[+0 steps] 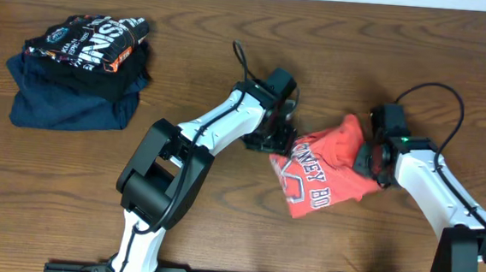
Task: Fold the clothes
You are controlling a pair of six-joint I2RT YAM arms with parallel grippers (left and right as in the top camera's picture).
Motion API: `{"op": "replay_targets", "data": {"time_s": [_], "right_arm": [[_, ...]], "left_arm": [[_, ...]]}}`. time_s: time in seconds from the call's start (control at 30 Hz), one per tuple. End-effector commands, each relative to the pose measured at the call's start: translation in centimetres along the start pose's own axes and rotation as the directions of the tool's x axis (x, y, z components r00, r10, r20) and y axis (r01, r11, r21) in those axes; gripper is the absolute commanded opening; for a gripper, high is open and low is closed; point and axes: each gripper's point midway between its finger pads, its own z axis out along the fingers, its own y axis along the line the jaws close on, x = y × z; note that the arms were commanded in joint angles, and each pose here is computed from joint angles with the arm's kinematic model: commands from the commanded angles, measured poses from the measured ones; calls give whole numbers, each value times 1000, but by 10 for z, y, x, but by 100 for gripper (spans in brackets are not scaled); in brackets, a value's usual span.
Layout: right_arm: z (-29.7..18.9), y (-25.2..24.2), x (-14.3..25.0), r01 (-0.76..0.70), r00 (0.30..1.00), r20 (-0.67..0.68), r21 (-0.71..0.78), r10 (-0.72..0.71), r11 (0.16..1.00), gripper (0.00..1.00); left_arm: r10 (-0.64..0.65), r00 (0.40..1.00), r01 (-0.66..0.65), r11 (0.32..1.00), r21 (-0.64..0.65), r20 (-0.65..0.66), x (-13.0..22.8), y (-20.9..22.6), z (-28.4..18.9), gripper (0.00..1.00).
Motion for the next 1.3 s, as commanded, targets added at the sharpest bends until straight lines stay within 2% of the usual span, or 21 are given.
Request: {"op": "replay_targets", "data": {"time_s": [0.0,0.13,0.27,0.4,0.5,0.63,0.7,0.8,0.9,1.07,1.27], "right_arm": [[1,-4,-26,93,990,100,29,-96,995,37],[-7,9,-52,148,970,196,0,-146,989,41],[-22,15,-70,162,959,235,-7,-156,987,46],[-45,17,-79,164,961,230,-17,-156,986,51],[-70,15,-84,164,959,236,-19,-154,986,52],[-102,11,-88,159,953,267,-28,-146,987,52],[-116,8,-87,154,949,284,-32,-139,988,53],[-136,-1,-84,139,941,318,-43,-118,989,55],[-156,-11,-81,119,932,352,-65,-89,991,57],[-178,-29,-73,80,922,385,-74,-46,994,59],[-182,-39,-64,64,930,367,-63,-36,996,59]], "left_arm": [[-100,990,94,993,-68,-99,26,15,2,64],[-193,969,178,978,-108,-152,43,20,-2,64],[-202,972,189,975,-114,-119,41,17,-15,64],[-155,987,160,969,-191,42,22,27,-49,65],[-85,975,132,965,-228,205,0,30,-86,75],[50,928,13,986,-165,370,-32,15,-129,95],[130,909,-93,989,-113,396,-41,4,-137,98],[217,896,-244,970,20,388,-45,-13,-134,100],[254,889,-331,932,151,381,-49,-23,-126,99],[248,894,-379,864,333,374,-60,-35,-102,99],[248,907,-372,851,371,341,-70,-27,-60,99]]}}
